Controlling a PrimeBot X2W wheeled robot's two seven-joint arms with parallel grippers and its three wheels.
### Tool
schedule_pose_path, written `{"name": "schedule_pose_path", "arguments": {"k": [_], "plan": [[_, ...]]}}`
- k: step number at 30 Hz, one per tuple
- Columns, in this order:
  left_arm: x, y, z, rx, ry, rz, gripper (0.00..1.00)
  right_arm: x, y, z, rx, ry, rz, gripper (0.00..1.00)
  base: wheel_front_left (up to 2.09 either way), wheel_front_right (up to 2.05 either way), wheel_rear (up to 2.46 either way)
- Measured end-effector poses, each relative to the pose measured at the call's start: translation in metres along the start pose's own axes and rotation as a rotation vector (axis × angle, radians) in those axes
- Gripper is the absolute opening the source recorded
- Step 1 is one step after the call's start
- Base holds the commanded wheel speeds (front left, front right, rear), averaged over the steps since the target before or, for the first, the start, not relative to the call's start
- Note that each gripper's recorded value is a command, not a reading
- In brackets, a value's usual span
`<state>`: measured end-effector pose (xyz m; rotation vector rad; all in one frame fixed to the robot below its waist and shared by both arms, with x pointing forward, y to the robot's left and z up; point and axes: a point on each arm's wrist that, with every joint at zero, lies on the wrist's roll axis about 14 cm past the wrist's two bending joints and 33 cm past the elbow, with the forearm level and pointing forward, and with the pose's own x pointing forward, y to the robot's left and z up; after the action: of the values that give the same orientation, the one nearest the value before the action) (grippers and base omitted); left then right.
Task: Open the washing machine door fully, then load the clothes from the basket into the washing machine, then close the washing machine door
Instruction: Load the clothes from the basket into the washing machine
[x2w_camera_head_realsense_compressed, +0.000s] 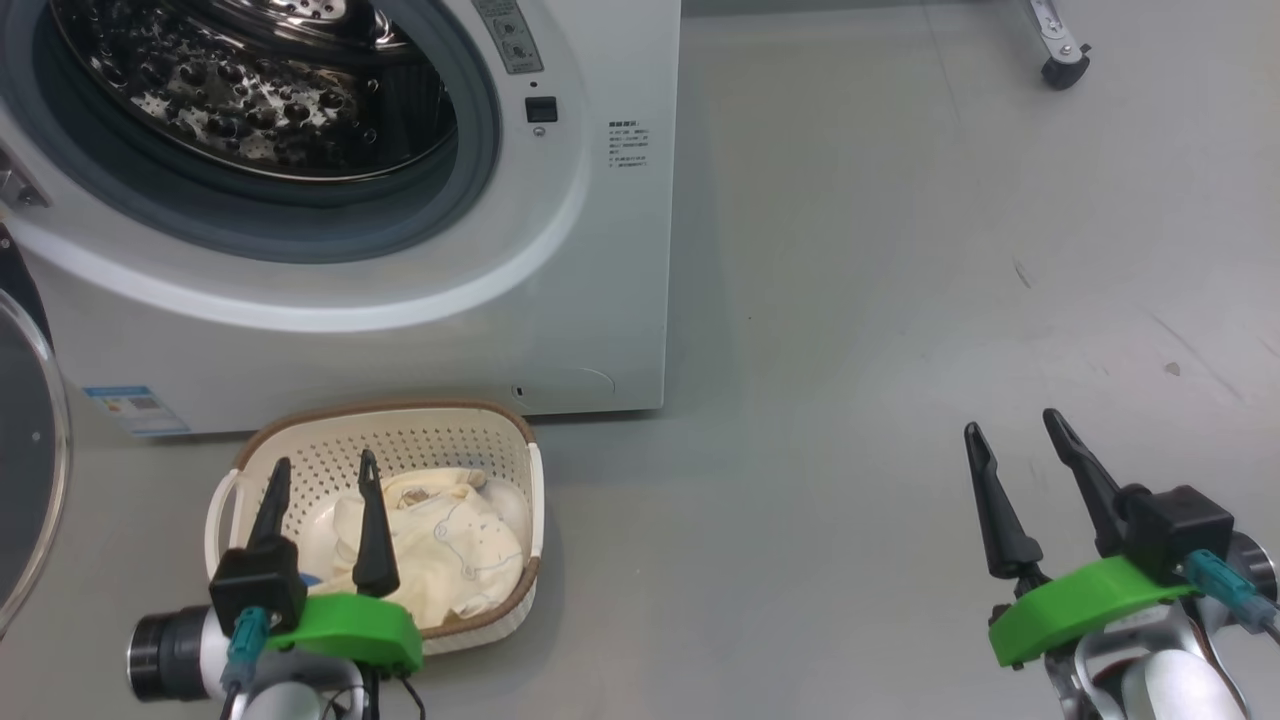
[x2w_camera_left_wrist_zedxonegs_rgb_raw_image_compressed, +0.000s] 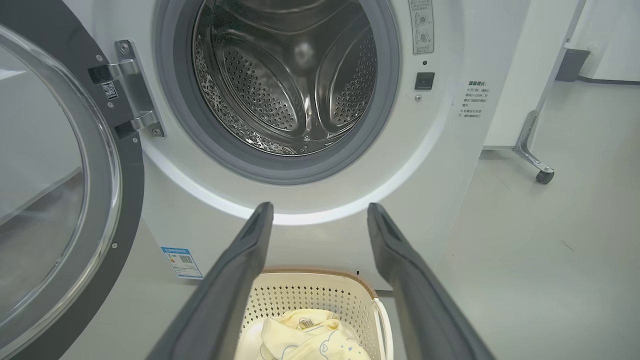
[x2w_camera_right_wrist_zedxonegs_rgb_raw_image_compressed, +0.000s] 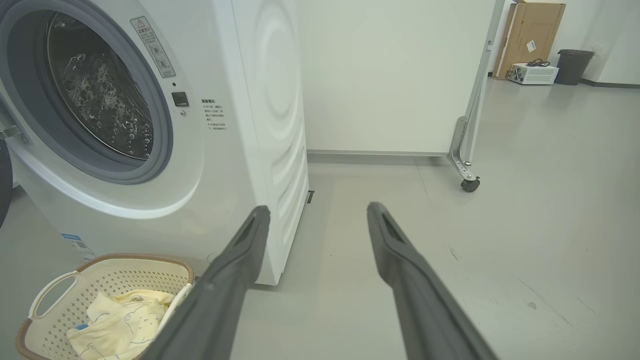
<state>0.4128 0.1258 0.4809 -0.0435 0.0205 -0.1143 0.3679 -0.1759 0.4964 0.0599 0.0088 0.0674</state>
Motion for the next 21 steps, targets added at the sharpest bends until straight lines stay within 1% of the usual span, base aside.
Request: {"name": "schedule_pose_path", "arguments": {"k": [8,14,20,21], "plan": [[0.004,-0.002,0.001,0.004,-0.005,-0.007,1.00,0.001,0.000,-0.003,0.001,0.008,0.001,1.00,0.00,0.00,0.00],[0.008,-0.008,-0.010,0.006,0.029,-0.034,1.00,0.005,0.001,-0.008,0.002,0.022,0.005,1.00,0.00,0.00,0.00],[0.026,-0.013,-0.026,0.017,0.079,-0.064,1.00,0.018,0.003,-0.011,0.002,0.030,0.014,1.00,0.00,0.00,0.00],[0.034,-0.015,-0.035,0.021,0.112,-0.077,1.00,0.023,0.003,-0.014,0.002,0.033,0.015,1.00,0.00,0.00,0.00]]}}
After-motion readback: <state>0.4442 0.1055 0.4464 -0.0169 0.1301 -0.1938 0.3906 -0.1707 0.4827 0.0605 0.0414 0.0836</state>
